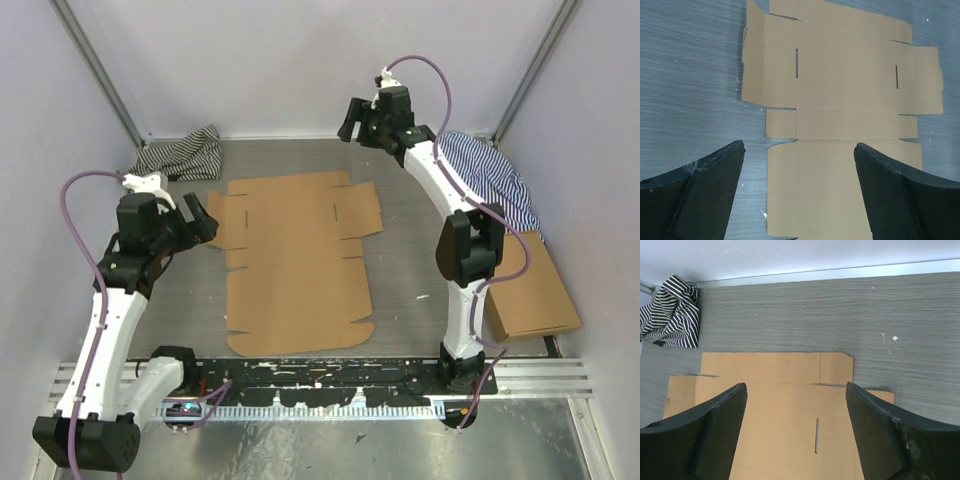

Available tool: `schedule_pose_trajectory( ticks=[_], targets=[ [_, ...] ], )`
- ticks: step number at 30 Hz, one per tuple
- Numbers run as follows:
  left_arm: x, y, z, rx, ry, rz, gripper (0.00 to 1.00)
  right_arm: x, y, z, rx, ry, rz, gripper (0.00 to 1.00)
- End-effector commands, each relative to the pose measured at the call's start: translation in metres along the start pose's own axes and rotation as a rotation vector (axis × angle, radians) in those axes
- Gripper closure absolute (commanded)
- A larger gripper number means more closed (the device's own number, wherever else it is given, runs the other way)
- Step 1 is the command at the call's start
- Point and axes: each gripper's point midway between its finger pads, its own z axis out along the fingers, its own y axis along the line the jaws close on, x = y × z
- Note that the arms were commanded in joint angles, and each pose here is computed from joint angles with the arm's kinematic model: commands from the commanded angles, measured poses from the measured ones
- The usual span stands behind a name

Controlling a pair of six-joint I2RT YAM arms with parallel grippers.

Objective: Fold the paper box

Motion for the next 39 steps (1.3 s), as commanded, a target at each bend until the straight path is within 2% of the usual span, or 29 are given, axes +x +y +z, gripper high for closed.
schedule_pose_trajectory(
  ticks=[1,9,16,26,31,35,39],
  targets=[
    [0.009,0.016,-0.009,-0.059,-0.025,0.022,0.02,-0.038,0.018,0.011,-0.101,-0.096,0.014,0.15],
    [0.006,0.025,-0.019,-0.108,-0.068,0.023,0.0,-0.008,-0.002,0.055,-0.169,-0.003,0.05,0.2],
    [0.011,0.035,-0.021,-0.162,-0.071,0.062,0.01,0.019,-0.026,0.079,-0.122,0.053,0.053,0.24],
    [0.017,0.037,-0.015,-0.168,-0.046,0.062,0.02,0.054,-0.05,0.107,-0.075,0.132,0.082,0.25],
    [0.019,0.041,-0.01,-0.191,-0.027,0.063,0.02,0.076,-0.058,0.117,-0.057,0.176,0.074,0.27],
    [0.019,0.053,-0.004,-0.265,-0.009,0.054,0.02,0.081,-0.071,0.114,0.029,0.175,0.062,0.29],
    [0.016,0.048,0.012,-0.287,0.038,-0.025,0.02,0.081,-0.077,0.112,0.074,0.182,0.045,0.29]
  ],
)
